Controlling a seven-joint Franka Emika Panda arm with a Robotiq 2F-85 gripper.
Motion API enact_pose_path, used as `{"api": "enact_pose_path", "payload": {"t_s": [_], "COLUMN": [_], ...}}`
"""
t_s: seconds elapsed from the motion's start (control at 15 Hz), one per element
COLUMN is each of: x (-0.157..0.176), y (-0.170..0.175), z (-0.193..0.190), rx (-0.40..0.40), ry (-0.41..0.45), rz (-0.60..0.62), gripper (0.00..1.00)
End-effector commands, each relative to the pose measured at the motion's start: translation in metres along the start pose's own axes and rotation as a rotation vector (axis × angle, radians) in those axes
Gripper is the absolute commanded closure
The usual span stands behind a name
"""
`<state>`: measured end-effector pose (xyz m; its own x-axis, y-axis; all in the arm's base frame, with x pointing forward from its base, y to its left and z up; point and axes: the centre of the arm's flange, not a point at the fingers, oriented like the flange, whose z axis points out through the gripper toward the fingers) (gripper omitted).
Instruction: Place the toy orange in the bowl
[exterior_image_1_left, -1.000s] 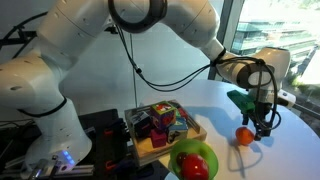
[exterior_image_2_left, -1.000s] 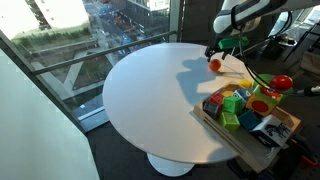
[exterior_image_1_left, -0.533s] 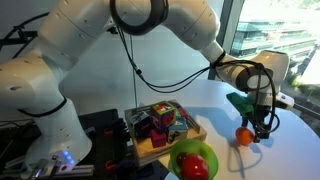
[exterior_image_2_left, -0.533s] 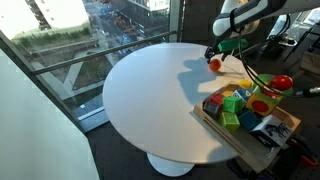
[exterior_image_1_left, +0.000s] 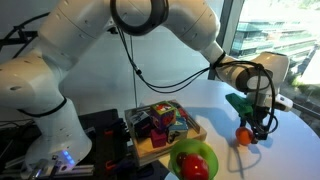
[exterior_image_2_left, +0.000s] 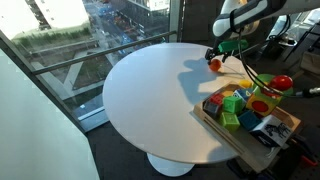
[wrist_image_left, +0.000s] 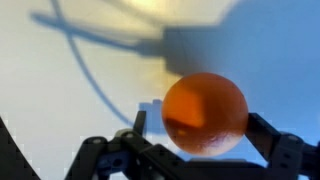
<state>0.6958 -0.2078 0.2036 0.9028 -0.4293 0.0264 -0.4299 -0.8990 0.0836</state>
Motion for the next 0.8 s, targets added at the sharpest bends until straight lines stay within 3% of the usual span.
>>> {"api": "enact_pose_path", "payload": {"t_s": [0.0, 0.07, 0.2, 0.73], "x": [0.008, 0.008, 0.008, -0.008], "y": [0.000, 0.000, 0.000, 0.007], "z": [0.001, 0.001, -0.002, -0.043], "rx": [0.018, 0.017, 0.017, 0.001], "ry": [-0.017, -0.016, -0.013, -0.039], "rz": [0.016, 0.016, 0.017, -0.012], "gripper": [0.25, 0.28, 0.44, 0.44]}}
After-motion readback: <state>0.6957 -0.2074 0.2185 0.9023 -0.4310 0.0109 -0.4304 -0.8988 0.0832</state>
